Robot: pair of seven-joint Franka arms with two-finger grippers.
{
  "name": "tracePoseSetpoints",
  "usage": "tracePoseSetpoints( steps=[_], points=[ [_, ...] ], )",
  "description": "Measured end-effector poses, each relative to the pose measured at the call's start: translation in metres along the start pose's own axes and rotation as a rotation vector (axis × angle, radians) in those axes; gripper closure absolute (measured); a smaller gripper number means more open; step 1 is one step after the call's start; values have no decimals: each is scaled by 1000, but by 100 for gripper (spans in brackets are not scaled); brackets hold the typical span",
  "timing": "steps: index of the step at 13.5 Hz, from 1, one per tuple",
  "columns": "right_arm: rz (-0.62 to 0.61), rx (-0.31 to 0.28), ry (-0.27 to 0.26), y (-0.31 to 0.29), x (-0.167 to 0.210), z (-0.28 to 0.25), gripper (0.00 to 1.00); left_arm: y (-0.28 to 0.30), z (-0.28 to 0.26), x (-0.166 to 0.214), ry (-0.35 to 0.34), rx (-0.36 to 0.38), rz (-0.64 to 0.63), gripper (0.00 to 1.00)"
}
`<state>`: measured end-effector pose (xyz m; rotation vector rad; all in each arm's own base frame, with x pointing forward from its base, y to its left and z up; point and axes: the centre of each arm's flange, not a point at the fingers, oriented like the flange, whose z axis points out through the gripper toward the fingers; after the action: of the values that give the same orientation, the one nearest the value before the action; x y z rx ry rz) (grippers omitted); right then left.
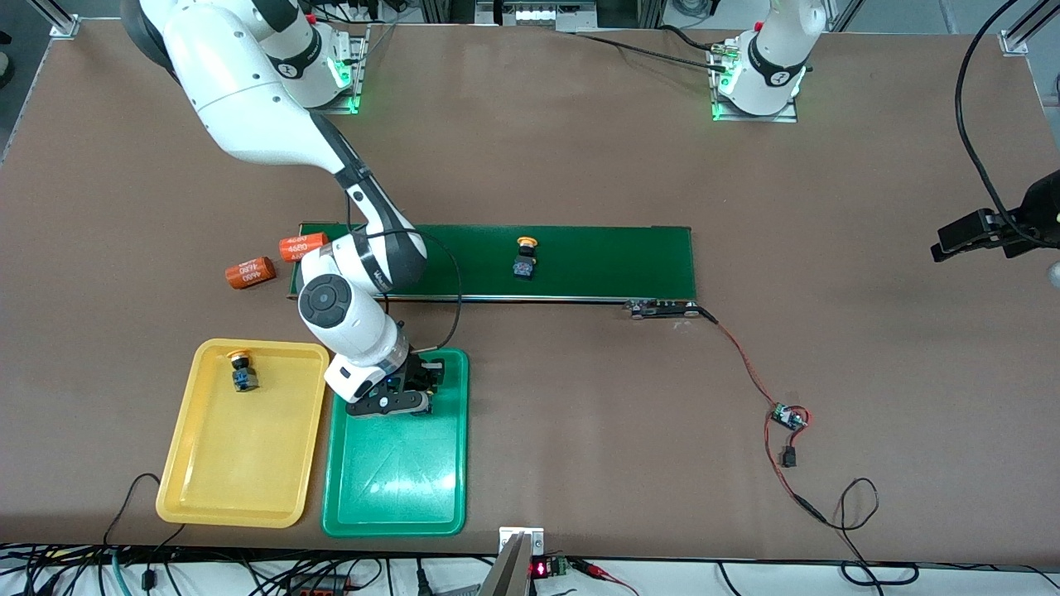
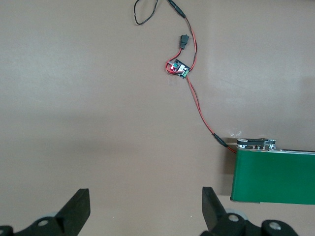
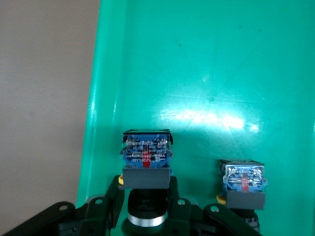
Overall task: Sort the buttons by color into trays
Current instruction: 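Lower the button into the green tray and open the right gripper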
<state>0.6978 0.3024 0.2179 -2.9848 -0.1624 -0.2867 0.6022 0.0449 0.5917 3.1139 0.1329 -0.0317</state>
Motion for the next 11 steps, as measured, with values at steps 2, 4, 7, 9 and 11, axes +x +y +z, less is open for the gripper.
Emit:
tracePoseSetpoints(
  steps=[2,4,7,9,11],
  points=[
    [7,-4,-2,6,0,6,61,-1,0,0,0,0,-2,0],
    [11,-6,-5,10,0,8,55,-1,1,0,-2,0,-2,0],
    [11,-6,-3,10,0,8,39,2,2,0,-4,-1,3,0],
    [12,-6,3,10,3,6,17,5,2,0,-4,-1,9,0],
    [12,-7,2,10,5,3,8,14,1,-1,-4,-4,26,0]
  ],
)
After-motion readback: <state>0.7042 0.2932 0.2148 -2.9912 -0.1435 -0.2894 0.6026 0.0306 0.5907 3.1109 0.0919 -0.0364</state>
